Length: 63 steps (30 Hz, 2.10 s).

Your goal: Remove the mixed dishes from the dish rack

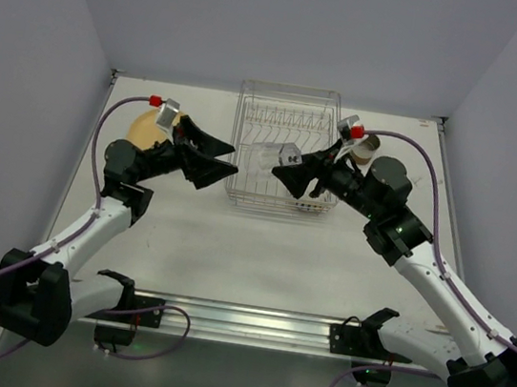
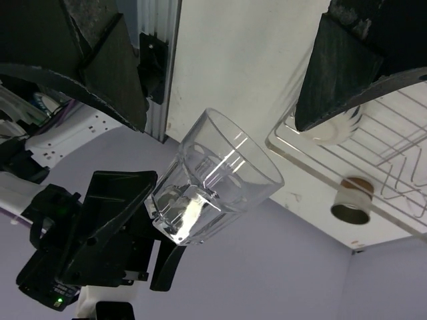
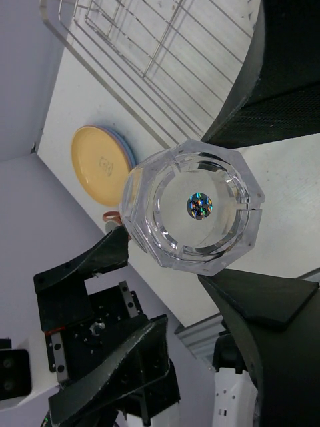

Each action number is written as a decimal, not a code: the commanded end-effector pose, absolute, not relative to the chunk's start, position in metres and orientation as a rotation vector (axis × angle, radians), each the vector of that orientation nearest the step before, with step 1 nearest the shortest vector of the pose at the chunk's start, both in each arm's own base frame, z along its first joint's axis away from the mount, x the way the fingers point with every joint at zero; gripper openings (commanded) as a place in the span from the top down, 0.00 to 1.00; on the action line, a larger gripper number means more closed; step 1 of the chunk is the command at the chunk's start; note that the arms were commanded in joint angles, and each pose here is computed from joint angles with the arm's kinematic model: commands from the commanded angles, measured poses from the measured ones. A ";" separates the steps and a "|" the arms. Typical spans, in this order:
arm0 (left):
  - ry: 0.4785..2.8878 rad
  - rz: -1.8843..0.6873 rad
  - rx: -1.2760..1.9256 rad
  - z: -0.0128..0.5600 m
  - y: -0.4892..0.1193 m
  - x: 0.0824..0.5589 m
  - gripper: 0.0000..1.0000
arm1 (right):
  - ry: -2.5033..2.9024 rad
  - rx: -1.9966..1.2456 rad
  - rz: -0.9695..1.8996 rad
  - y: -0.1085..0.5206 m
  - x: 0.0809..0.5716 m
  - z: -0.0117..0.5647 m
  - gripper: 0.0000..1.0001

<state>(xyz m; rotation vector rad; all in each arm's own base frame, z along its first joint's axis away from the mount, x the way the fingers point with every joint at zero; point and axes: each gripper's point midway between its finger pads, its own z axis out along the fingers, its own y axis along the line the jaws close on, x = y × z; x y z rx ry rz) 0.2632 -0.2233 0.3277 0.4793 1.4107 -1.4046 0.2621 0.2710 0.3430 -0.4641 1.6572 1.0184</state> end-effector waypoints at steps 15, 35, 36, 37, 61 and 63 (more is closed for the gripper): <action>1.306 -1.683 0.559 0.355 -0.232 0.221 0.10 | 1.422 -0.601 1.148 0.277 0.227 0.387 0.68; 1.369 -1.757 0.539 0.347 -0.238 0.225 0.27 | 1.436 -0.651 1.178 0.291 0.235 0.381 0.70; 1.368 -1.759 0.541 0.347 -0.238 0.224 0.30 | 1.442 -0.652 1.177 0.292 0.236 0.378 0.70; 1.365 -1.765 0.542 0.348 -0.238 0.223 0.33 | 1.448 -0.653 1.176 0.292 0.236 0.375 0.71; 1.321 -1.835 0.538 0.385 -0.232 0.193 1.00 | 1.548 -0.603 1.127 0.288 0.245 0.324 0.04; 1.349 -1.812 0.524 0.381 -0.233 0.199 1.00 | 1.551 -0.590 1.113 0.284 0.246 0.322 0.01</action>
